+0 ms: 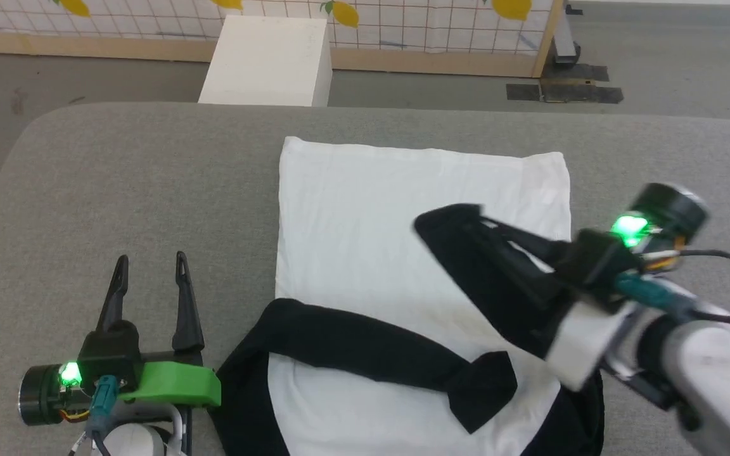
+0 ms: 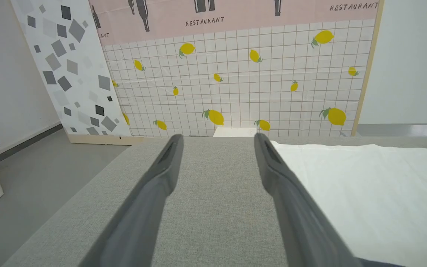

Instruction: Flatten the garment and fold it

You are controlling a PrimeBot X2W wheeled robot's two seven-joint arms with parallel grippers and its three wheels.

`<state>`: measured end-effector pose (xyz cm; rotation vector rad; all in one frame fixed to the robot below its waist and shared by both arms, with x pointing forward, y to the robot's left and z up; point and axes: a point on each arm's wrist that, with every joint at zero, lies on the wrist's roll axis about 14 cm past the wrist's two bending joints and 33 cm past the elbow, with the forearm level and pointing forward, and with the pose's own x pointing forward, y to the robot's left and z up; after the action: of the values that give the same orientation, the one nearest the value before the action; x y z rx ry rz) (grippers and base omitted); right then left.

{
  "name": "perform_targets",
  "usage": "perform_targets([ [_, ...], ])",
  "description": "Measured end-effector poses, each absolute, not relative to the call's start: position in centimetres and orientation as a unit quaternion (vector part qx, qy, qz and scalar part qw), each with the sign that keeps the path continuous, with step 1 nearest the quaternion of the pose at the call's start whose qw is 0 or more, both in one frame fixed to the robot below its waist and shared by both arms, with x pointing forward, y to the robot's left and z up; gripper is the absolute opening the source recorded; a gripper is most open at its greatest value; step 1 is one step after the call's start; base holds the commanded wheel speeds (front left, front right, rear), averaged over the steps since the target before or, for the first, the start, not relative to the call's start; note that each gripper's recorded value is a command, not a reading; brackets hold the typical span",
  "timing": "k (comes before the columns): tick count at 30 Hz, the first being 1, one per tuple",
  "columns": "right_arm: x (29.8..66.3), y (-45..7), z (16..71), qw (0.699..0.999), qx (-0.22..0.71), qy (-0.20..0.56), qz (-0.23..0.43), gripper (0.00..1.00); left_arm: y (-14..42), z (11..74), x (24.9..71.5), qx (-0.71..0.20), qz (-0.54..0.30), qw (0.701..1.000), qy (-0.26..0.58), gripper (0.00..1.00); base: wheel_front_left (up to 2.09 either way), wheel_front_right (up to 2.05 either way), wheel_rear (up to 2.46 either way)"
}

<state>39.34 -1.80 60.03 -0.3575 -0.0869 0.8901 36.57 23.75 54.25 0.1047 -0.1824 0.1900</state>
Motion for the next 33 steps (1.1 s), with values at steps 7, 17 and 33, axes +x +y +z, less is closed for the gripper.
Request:
perform_targets([
  [7,38.2,4.3,54.7,0.832,-0.203,-0.008,0.516,0.0,23.8,53.5,36.6,0.05,0.099,0.991,-0.079,1.0,0.0,0.0,0.0],
  [17,36.0,9.5,45.9,0.778,-0.201,0.09,0.589,0.0,24.6,52.5,37.4,0.045,0.115,0.99,-0.062,1.0,0.0,0.0,0.0],
  [33,34.1,8.9,41.7,0.768,-0.179,0.126,0.602,1.0,25.7,52.0,37.5,0.046,0.132,0.989,-0.054,1.0,0.0,0.0,0.0],
])
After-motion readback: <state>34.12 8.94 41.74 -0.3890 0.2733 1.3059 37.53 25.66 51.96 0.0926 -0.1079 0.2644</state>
